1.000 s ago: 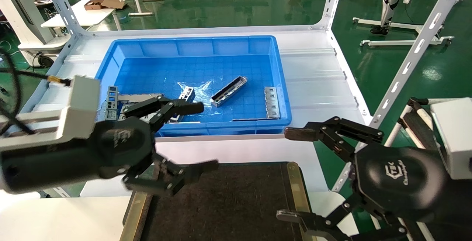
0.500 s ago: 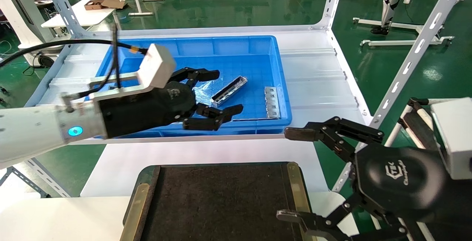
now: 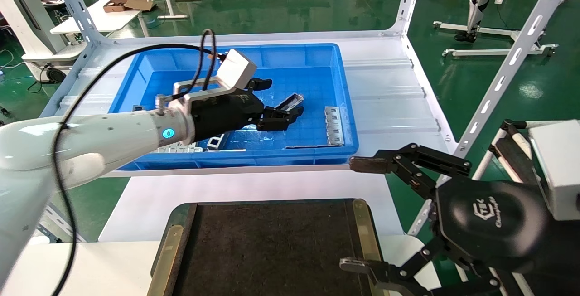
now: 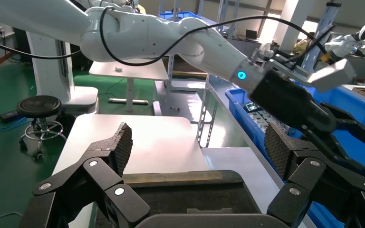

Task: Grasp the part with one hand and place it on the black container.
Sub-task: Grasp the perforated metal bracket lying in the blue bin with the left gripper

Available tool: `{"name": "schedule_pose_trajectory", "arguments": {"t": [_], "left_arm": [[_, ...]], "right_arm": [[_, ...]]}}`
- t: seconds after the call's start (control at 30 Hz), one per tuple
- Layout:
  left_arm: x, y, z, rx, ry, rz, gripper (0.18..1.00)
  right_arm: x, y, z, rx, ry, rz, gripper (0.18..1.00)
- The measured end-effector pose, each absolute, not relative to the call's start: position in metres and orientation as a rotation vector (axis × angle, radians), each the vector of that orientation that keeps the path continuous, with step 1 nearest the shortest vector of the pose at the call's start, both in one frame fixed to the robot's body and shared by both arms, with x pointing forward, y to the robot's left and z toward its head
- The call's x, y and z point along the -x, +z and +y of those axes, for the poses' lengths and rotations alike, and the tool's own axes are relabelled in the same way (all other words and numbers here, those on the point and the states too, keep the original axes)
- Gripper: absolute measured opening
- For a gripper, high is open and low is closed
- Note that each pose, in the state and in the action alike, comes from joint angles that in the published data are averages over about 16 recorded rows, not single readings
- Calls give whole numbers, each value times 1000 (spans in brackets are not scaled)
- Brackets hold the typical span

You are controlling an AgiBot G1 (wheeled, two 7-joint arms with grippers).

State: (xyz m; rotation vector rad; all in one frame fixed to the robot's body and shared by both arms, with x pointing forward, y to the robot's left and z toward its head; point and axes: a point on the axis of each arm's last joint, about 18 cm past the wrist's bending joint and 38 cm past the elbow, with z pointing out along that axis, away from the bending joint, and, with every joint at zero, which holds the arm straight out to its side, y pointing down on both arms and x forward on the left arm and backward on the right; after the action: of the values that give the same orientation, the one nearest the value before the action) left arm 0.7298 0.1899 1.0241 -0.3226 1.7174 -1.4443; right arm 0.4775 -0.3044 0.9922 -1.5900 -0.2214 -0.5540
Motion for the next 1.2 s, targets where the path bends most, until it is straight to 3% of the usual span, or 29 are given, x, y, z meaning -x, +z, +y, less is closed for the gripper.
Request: {"name": "schedule_pose_trajectory", "arguments": {"t": [0.3, 0.73, 1.2], "left_arm": [[-760, 1014, 175, 426, -1355, 1711, 1000], [-773, 1000, 173, 501, -1295, 1695, 995], [-775, 993, 170, 537, -1284, 1694, 904]], "right_arm": [[-477, 992, -304, 1590, -554, -221, 1001], [-477, 992, -304, 1590, -554, -221, 996], [-477, 992, -304, 1590, -554, -221, 889]]}}
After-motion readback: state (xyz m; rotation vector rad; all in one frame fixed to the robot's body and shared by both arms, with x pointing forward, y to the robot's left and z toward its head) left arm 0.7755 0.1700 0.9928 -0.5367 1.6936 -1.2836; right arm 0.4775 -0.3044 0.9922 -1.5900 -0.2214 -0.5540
